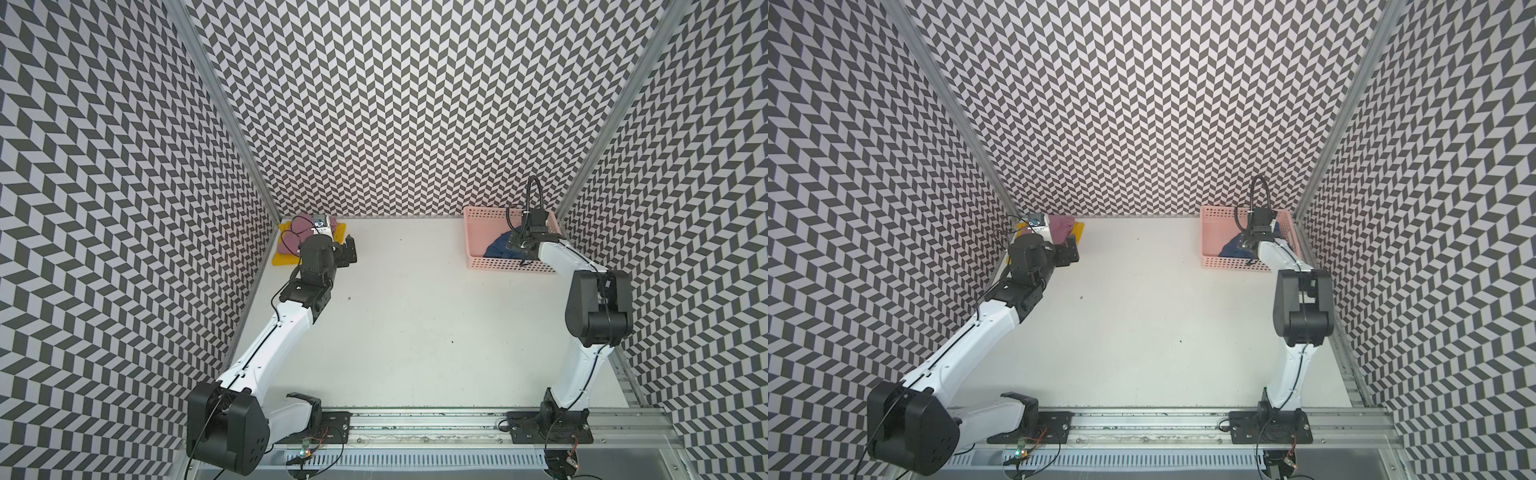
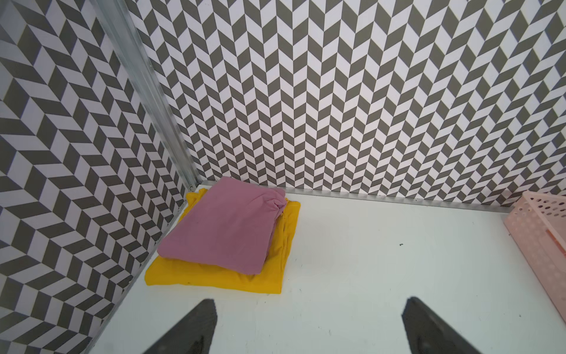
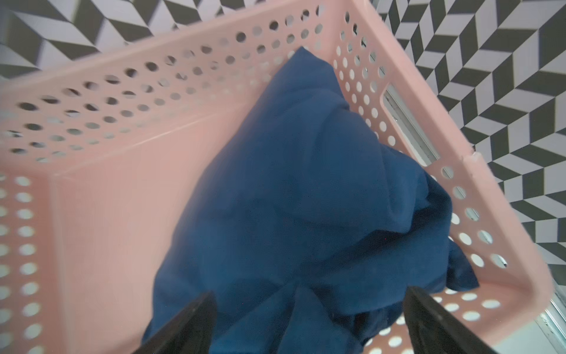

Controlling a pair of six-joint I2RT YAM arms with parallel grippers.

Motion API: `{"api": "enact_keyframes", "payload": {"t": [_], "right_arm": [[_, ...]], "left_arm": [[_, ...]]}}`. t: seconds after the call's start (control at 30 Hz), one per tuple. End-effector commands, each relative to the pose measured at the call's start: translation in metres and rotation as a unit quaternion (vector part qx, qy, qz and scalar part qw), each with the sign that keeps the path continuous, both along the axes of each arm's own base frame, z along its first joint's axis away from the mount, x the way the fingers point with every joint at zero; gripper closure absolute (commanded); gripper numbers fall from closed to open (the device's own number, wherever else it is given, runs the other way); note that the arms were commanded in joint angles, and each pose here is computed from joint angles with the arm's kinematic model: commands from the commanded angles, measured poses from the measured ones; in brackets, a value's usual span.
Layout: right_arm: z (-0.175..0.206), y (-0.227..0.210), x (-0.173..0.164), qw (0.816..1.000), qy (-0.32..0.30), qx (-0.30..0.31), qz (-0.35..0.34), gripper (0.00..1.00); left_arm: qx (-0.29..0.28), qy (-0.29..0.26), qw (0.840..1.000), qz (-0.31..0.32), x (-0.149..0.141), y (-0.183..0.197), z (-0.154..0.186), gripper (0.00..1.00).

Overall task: Fold and stack t-shirts
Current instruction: Pick up the T-shirt from the bin, then place the T-shirt at the center of the board.

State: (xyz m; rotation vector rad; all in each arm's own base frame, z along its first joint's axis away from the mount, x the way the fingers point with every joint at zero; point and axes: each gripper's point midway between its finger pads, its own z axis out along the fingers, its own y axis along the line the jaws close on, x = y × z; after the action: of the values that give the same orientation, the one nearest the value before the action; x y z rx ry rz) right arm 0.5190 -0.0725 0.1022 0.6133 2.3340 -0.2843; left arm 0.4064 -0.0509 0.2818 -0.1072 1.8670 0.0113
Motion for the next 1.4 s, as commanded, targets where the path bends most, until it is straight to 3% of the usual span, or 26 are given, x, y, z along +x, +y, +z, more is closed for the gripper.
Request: {"api": "enact_keyframes", "payload": {"t": [0.0,0.07,0.17,0.33,0.4,0.57,0.7,0.83,0.9,1.03,1.1,1.27,1.37], "right_arm": [[-0.027,-0.014,0.003,1.000,0.021,-0.007,-0.018,0.04],[-0.038,-0.015,0.007,1.000,0.028,0.005,-0.013,0.06],[-0.045,-0.007,0.016,0.999,0.031,0.028,0.009,0.20],[-0.022,0.005,0.029,0.998,-0.004,0.050,0.044,0.82],[0.002,0.010,0.034,0.996,-0.035,0.057,0.061,1.00],[0.115,0.043,0.033,0.968,-0.187,0.085,0.148,1.00],[0.222,0.089,0.003,0.908,-0.312,0.105,0.258,1.00],[0.296,0.159,-0.048,0.844,-0.370,0.100,0.376,1.00],[0.312,0.206,-0.082,0.814,-0.366,0.104,0.439,1.00],[0.310,0.257,-0.148,0.780,-0.352,0.141,0.497,0.98],[0.305,0.265,-0.181,0.764,-0.354,0.167,0.513,0.98],[0.327,0.257,-0.237,0.743,-0.373,0.187,0.524,0.97],[0.319,0.269,-0.255,0.726,-0.333,0.222,0.559,0.94]], "left_arm": [[-0.011,-0.012,1.000,-0.008,-0.001,-0.004,0.015,0.03],[-0.012,-0.012,1.000,-0.010,-0.001,-0.005,0.015,0.03],[-0.016,-0.010,1.000,-0.016,0.000,-0.007,0.013,0.03],[-0.019,-0.003,1.000,-0.024,0.002,-0.011,0.010,0.04],[-0.019,-0.003,0.999,-0.025,0.002,-0.011,0.011,0.03],[-0.021,0.001,0.999,-0.028,0.002,-0.013,0.011,0.03],[-0.025,0.001,0.999,-0.031,0.002,-0.014,0.013,0.03],[-0.029,0.001,0.999,-0.036,0.002,-0.016,0.014,0.03],[-0.032,0.007,0.999,-0.041,0.002,-0.018,0.011,0.03],[-0.043,0.012,0.998,-0.054,0.000,-0.025,0.017,0.04],[-0.047,0.007,0.997,-0.058,-0.002,-0.026,0.022,0.04],[-0.063,0.002,0.995,-0.079,-0.010,-0.035,0.029,0.05],[-0.073,0.008,0.993,-0.090,-0.016,-0.041,0.026,0.05]]}}
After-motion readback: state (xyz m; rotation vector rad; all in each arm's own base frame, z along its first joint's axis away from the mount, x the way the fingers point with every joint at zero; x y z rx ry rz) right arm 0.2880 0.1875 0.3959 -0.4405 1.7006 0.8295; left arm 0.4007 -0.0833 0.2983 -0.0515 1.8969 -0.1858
